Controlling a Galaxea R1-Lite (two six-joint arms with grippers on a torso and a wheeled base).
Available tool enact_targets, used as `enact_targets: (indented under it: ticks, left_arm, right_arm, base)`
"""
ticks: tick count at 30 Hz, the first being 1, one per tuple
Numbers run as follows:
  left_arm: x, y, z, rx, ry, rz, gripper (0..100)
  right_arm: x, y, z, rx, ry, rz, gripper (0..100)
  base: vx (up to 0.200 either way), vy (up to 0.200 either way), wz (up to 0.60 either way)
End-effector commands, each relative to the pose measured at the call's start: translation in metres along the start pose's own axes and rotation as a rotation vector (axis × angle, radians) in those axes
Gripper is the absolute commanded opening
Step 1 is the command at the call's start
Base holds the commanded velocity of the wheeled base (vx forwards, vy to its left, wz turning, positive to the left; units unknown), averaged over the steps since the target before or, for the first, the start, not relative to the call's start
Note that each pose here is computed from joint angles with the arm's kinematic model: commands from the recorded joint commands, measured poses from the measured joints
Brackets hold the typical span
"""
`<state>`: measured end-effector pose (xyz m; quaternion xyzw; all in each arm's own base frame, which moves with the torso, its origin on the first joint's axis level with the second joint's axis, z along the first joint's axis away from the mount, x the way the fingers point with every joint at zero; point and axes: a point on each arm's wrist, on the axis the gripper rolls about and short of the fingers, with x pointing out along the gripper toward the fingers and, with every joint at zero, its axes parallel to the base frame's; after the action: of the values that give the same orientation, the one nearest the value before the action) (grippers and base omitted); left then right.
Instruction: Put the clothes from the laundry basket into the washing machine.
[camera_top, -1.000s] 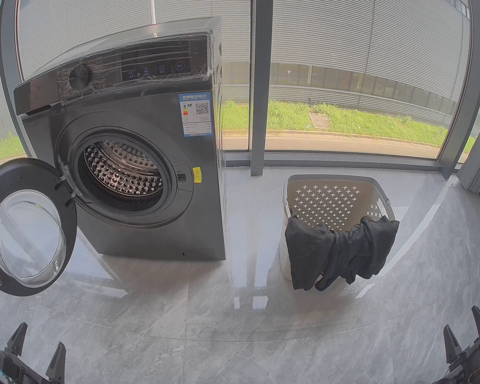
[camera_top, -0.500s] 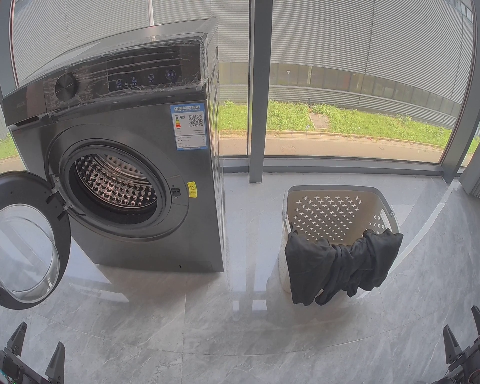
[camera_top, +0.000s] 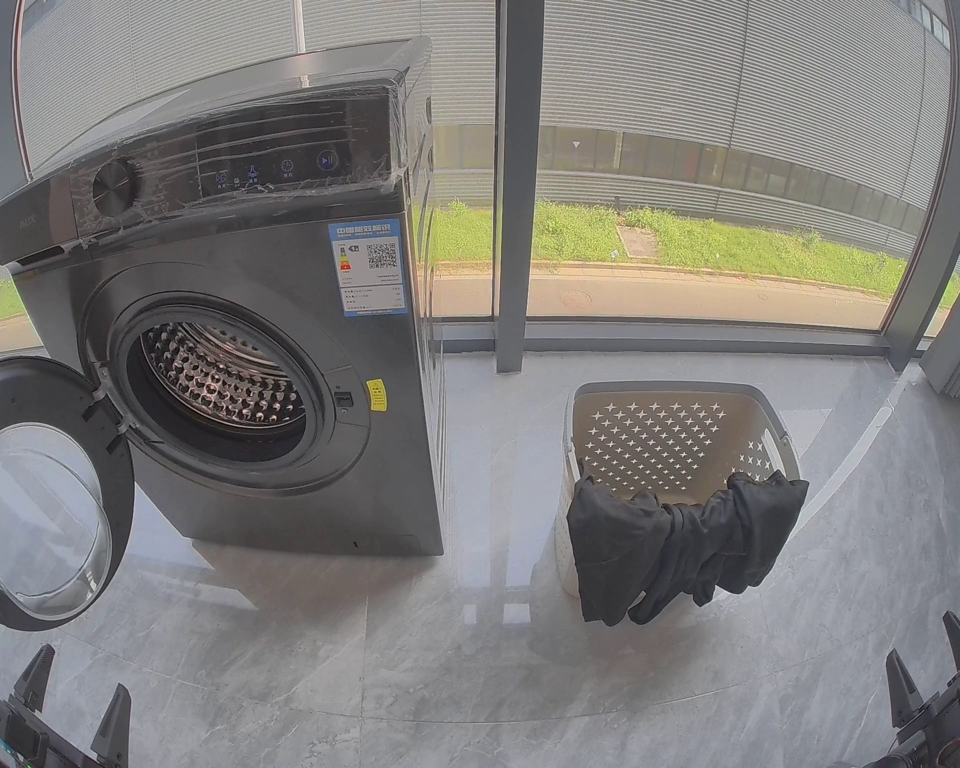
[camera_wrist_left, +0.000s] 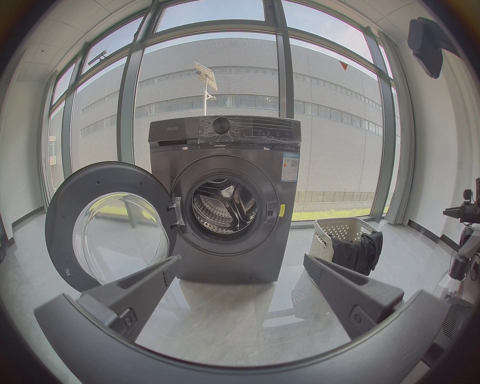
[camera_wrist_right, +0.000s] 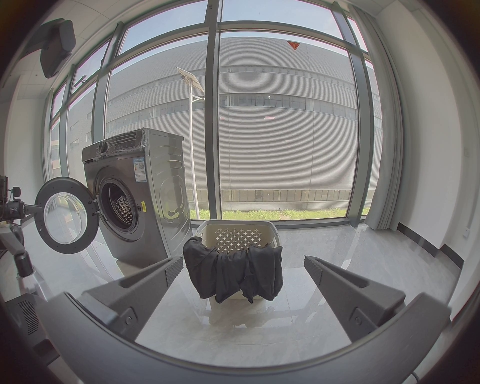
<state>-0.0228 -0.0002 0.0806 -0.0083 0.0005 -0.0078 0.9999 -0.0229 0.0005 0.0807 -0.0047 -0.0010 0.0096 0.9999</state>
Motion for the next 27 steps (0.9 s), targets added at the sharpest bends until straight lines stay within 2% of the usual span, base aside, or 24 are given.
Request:
enact_targets:
  ticks: [1,27]
  left_arm:
    - [-0.0001,0.0001,-0.0048,0.0,-0.001,0.0,100]
    - [0.0,0.0001,-0.0051,0.0,-0.001,0.0,100]
  right_arm:
    - [0.0006,0.0,-0.0051,0.0,0.008,0.001,100]
    - [0.0006,0.0,-0.0051,-0.001,0.008,0.001,100]
  base:
    - [0.0,-0.2,0.0]
    - [0.0,-0.2,0.0]
